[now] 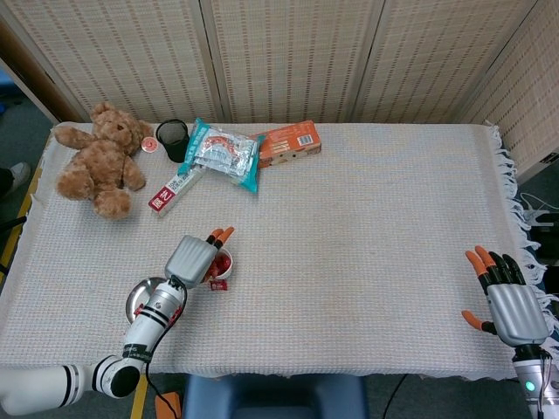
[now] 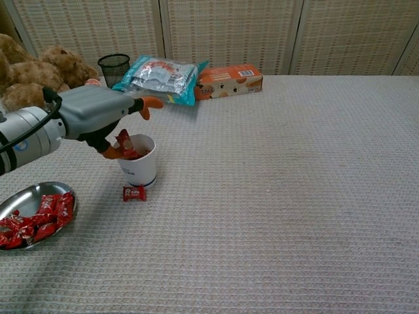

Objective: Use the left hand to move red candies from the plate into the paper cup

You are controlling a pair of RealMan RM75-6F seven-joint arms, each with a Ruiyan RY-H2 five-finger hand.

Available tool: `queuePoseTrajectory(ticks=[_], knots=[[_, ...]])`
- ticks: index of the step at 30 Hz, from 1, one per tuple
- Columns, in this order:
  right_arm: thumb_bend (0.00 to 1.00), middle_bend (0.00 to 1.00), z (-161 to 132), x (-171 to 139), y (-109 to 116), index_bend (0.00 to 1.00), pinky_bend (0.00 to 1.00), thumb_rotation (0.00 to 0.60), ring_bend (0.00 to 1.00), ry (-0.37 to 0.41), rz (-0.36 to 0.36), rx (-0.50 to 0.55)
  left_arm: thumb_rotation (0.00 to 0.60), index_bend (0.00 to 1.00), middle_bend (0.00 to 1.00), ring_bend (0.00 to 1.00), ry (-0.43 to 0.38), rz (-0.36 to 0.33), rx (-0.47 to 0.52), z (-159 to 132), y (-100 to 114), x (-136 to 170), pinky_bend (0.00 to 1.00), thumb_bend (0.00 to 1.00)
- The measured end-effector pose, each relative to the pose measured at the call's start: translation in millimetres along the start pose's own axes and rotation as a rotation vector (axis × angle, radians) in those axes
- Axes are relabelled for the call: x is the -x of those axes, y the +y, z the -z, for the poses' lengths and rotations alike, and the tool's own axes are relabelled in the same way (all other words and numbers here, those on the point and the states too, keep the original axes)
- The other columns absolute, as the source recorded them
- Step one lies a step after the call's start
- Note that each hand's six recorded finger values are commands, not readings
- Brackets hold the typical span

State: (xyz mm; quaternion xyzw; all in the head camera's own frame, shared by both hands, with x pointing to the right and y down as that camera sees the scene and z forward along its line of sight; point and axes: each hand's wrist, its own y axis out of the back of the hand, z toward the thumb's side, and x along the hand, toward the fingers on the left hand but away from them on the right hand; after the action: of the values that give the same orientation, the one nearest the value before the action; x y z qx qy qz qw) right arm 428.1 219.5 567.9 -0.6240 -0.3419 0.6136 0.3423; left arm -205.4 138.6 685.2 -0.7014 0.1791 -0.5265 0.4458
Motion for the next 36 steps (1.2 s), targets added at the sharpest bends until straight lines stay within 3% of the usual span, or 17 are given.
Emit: queuePoseTrajectory(ticks=[5, 8, 19, 27, 32, 36], knots=[[0.08, 0.00, 1, 0, 1, 0.00, 0.00, 0.600, 0.00, -0.003, 0.004, 0.001, 0.600, 0.00, 0.06, 0.69, 0.019, 0.070, -0.008, 9, 1, -2, 0.94, 0.40], [0.08, 0.00, 0, 0, 0, 0.00, 0.00, 0.600, 0.00, -0.001, -0.001, -0.001, 0.600, 0.00, 0.06, 0.69, 0.014, 0.078, -0.025, 9, 5, -4, 0.94, 0.39], [0.08, 0.00, 0, 1, -1, 0.00, 0.00, 0.600, 0.00, -0.003, -0.006, -0.002, 0.600, 0.00, 0.05, 0.69, 0.003, -0.013, -0.024, 6, 20, 4, 0.94, 0.39], [0.08, 0.00, -3, -1, -1, 0.00, 0.00, 0.600, 0.00, 0.010, -0.005, 0.000, 0.600, 0.00, 0.01, 0.71, -0.148, -0.111, -0.044, -17, 23, 49, 0.96, 0.39], [0.08, 0.00, -6, -4, -3, 0.00, 0.00, 0.600, 0.00, 0.021, -0.013, -0.004, 0.600, 0.00, 0.02, 0.71, -0.278, -0.085, -0.114, -36, -6, 91, 0.96, 0.39], [0.08, 0.00, -8, -5, -3, 0.00, 0.00, 0.600, 0.00, 0.032, -0.016, -0.005, 0.600, 0.00, 0.07, 0.72, -0.322, -0.088, -0.196, -46, -24, 104, 0.96, 0.39]])
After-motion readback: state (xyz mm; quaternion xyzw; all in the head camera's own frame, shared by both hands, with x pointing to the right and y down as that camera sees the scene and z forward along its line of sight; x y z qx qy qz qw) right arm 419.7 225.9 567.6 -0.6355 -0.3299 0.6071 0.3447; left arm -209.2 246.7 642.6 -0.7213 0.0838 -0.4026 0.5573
